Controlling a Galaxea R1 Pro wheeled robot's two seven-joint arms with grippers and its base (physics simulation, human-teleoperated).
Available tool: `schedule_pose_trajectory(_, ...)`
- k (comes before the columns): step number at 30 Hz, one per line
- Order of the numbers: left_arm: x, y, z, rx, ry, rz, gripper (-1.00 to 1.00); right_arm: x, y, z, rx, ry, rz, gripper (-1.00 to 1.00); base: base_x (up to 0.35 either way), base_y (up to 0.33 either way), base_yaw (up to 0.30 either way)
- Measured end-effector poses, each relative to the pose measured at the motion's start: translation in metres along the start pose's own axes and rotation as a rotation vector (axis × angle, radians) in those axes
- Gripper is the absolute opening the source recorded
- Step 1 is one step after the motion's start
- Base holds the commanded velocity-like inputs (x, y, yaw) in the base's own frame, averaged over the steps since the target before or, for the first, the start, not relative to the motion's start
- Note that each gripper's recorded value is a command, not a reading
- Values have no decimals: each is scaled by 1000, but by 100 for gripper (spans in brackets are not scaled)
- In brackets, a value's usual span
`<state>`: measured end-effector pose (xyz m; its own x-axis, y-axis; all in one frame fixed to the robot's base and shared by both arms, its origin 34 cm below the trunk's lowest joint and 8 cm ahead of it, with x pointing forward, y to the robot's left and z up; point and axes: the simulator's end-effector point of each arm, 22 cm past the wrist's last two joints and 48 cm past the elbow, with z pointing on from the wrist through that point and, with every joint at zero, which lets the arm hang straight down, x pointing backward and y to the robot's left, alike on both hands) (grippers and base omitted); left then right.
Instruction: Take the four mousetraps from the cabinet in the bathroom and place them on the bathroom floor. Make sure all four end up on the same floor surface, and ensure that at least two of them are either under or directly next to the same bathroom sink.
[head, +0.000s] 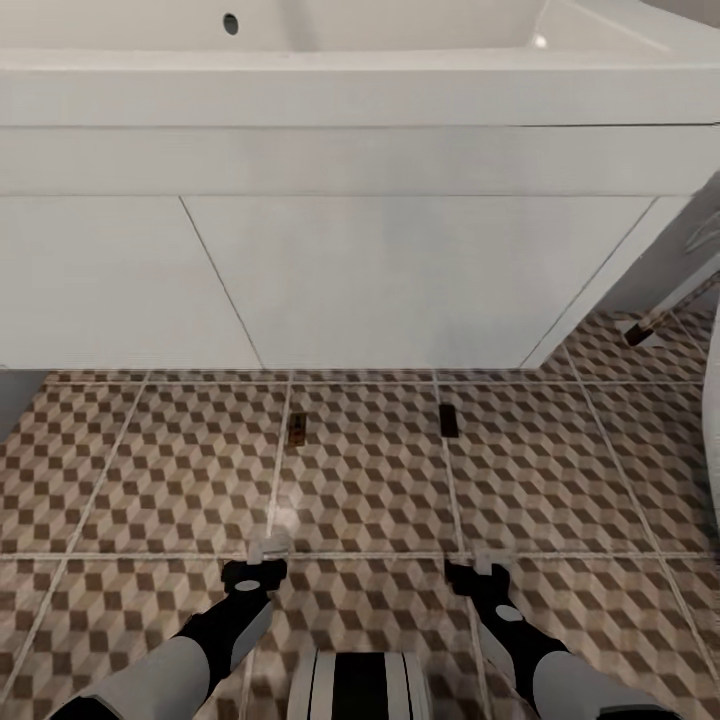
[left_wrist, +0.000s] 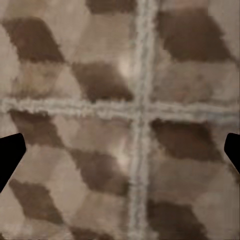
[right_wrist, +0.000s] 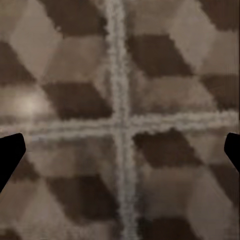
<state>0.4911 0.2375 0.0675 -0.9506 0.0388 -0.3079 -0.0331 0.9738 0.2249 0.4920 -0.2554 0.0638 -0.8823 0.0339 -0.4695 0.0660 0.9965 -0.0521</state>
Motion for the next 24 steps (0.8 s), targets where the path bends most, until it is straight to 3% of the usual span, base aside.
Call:
schedule_pose_trajectory(13, 0, 0, 0, 0, 0, 0, 100, 0, 0, 0, 0, 0, 0, 100, -334, 2, 0)
schedule_pose_trajectory(24, 0, 0, 0, 0, 0, -1, 100, 0, 0, 0, -1, -1, 0, 100, -92, 5, 0)
